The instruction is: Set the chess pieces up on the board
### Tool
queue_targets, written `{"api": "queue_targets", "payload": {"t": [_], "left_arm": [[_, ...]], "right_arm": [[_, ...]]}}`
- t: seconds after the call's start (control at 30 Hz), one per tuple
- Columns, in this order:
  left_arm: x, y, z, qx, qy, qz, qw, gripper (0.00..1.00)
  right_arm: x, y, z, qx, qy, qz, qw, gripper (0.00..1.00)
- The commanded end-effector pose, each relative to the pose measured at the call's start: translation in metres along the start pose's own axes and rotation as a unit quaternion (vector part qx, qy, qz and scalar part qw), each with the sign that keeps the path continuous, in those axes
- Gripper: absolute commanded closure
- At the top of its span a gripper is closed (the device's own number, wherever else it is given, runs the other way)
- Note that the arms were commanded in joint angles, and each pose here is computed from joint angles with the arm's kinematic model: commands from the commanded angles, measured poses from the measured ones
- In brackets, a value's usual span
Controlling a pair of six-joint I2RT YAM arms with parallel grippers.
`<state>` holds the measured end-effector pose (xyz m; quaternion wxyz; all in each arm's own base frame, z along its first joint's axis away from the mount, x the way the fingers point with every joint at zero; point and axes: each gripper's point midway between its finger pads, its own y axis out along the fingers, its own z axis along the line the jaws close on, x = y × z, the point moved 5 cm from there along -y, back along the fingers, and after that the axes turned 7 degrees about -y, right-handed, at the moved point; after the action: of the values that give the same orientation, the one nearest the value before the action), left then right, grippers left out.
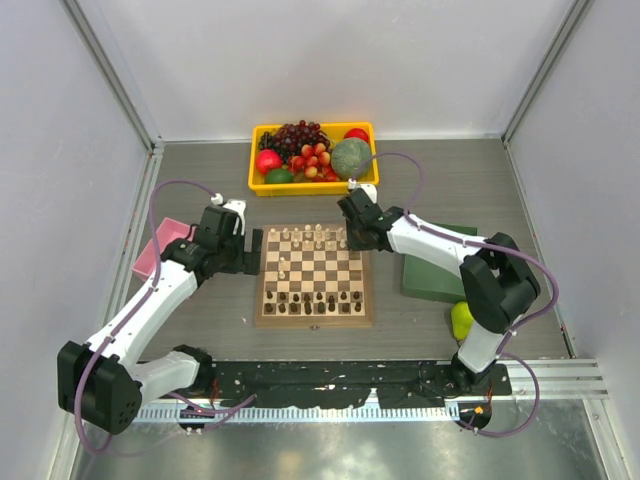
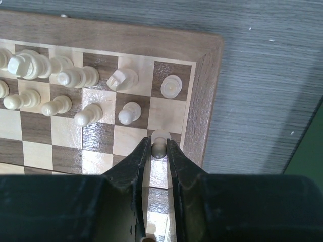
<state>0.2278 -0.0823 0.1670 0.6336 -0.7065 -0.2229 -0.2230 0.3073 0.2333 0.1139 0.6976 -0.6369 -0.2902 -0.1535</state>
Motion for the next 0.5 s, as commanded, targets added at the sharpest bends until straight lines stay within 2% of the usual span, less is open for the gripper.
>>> {"api": "queue_targets", "payload": {"t": [0.0,0.47], "left_arm": [[0.004,-0.002,-0.002,-0.005,-0.004,-0.007,1.0,0.01],[0.004,-0.001,-0.002,-0.006,-0.004,-0.005,1.0,0.01]], "right_arm": [[0.023,0.0,0.0,-0.004,0.01,-0.039,0.999,0.79],[0.017,0.014,-0.001,-0.011,0.013,-0.037,0.999,0.78]]}}
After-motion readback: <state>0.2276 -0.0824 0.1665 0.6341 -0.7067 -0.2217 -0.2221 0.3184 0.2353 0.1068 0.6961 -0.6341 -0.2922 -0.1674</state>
